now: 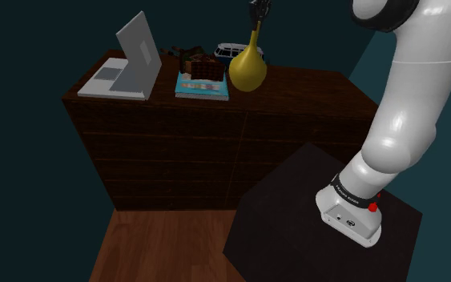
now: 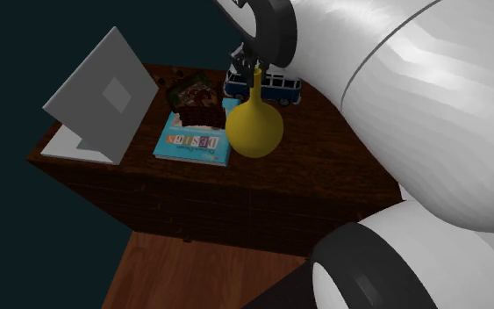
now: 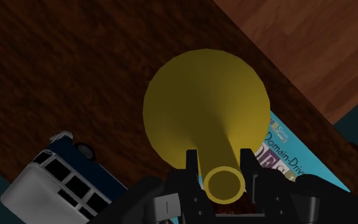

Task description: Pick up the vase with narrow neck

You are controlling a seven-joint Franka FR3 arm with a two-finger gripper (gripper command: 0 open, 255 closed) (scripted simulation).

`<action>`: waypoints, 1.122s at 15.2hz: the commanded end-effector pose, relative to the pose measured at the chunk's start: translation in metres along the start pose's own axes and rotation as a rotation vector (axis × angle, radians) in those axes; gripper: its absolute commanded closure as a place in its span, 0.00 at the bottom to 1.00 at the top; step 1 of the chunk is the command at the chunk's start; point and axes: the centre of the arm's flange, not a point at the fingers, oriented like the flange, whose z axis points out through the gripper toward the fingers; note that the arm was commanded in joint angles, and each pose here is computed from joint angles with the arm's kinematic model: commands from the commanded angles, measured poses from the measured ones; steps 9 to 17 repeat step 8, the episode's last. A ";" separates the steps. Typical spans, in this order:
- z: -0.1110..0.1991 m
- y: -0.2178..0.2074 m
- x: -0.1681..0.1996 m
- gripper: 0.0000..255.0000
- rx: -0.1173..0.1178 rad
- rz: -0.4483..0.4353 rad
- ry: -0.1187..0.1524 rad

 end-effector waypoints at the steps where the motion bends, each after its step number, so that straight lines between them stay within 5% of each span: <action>1: -0.011 0.000 -0.001 1.00 -0.001 0.000 0.001; 6: -0.038 0.000 -0.002 1.00 -0.001 0.000 0.001; 17: -0.039 0.000 -0.002 1.00 -0.001 0.000 0.001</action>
